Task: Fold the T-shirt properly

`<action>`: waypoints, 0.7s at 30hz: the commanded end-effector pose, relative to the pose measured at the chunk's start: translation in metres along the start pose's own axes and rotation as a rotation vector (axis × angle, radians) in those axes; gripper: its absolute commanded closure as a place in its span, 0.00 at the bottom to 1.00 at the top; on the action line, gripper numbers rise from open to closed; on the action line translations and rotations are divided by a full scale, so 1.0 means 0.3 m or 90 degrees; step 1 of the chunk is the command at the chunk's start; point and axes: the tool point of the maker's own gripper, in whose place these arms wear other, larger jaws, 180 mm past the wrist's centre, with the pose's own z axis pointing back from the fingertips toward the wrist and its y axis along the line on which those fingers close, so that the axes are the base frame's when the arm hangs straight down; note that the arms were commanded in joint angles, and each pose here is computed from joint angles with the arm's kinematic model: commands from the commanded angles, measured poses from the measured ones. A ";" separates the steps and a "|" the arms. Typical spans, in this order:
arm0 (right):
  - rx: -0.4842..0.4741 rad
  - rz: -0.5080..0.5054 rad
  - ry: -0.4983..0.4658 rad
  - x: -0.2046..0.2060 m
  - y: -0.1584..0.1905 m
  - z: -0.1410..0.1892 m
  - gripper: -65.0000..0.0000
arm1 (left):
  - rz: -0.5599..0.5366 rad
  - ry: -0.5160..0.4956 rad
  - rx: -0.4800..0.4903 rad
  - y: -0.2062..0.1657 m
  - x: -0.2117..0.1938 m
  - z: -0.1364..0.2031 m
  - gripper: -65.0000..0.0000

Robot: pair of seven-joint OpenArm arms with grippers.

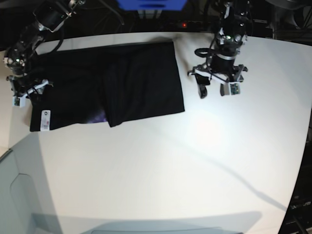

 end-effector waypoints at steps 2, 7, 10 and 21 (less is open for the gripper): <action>0.008 0.013 0.086 -0.115 0.007 -0.003 0.60 | 0.027 -0.014 -0.017 -0.003 0.029 0.006 0.57; 0.012 0.008 0.100 -0.146 0.013 -0.004 1.00 | 0.072 -0.001 -0.049 -0.009 0.031 0.008 0.81; 0.011 0.010 0.102 -0.156 0.010 0.006 1.00 | 0.077 -0.006 -0.039 0.011 0.041 0.007 0.95; -0.049 0.063 -0.054 0.123 0.032 0.141 1.00 | 0.088 -0.018 -0.010 0.071 0.061 0.013 1.00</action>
